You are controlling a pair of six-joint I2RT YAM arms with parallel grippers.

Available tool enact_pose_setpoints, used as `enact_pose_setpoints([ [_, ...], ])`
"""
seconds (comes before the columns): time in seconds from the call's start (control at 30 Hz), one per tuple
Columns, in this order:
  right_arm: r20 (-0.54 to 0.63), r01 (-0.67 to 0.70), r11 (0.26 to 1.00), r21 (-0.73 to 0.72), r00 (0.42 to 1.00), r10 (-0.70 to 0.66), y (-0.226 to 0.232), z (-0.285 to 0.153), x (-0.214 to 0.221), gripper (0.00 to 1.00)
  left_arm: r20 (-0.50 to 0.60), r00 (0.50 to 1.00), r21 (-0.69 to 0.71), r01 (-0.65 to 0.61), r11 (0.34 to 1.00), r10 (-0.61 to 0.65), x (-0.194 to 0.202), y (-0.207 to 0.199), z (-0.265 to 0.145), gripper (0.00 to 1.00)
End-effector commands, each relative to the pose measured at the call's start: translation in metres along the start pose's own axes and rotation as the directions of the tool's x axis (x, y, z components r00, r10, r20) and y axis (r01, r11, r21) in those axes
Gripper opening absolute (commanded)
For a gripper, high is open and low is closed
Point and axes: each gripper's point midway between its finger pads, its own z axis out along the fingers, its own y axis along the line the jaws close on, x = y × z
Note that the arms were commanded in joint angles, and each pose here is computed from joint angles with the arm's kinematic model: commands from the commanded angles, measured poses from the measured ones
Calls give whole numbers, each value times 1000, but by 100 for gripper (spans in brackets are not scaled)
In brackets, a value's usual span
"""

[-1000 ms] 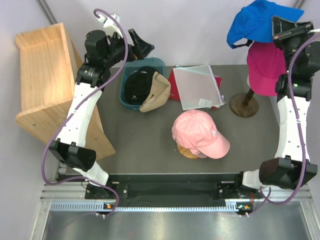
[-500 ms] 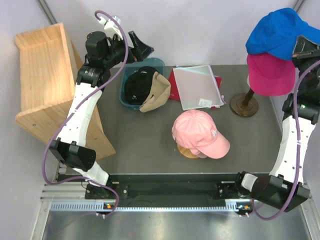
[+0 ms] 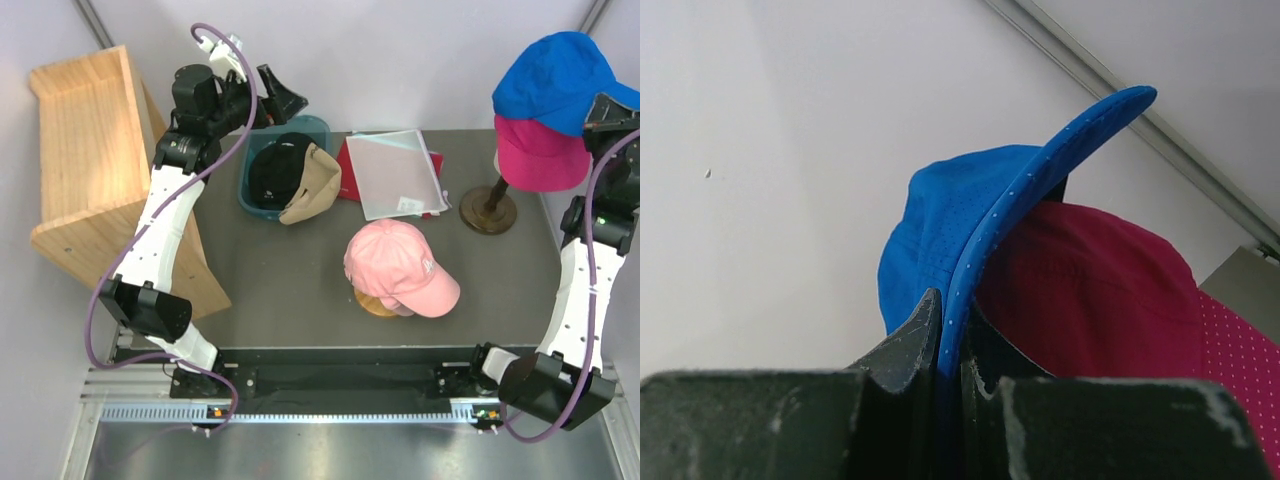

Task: Stack the hats

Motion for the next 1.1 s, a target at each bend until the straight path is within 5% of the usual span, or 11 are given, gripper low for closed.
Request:
enact_pose_setpoints([
  [0.0,79,-64,994,84,995,58,-10,0,-18,0,47,999,18,-18,1000,17,-16,-9,-15,99],
  [0.33,53,-70,948,312,997,56,-69,-15,2,0,39,999,9,-8,1000,7,-13,-4,-14,98],
  [1.07,-44,-49,833,551,995,87,-169,-67,65,0,23,1000,-4,3,1000,-3,-5,1,-15,98],
])
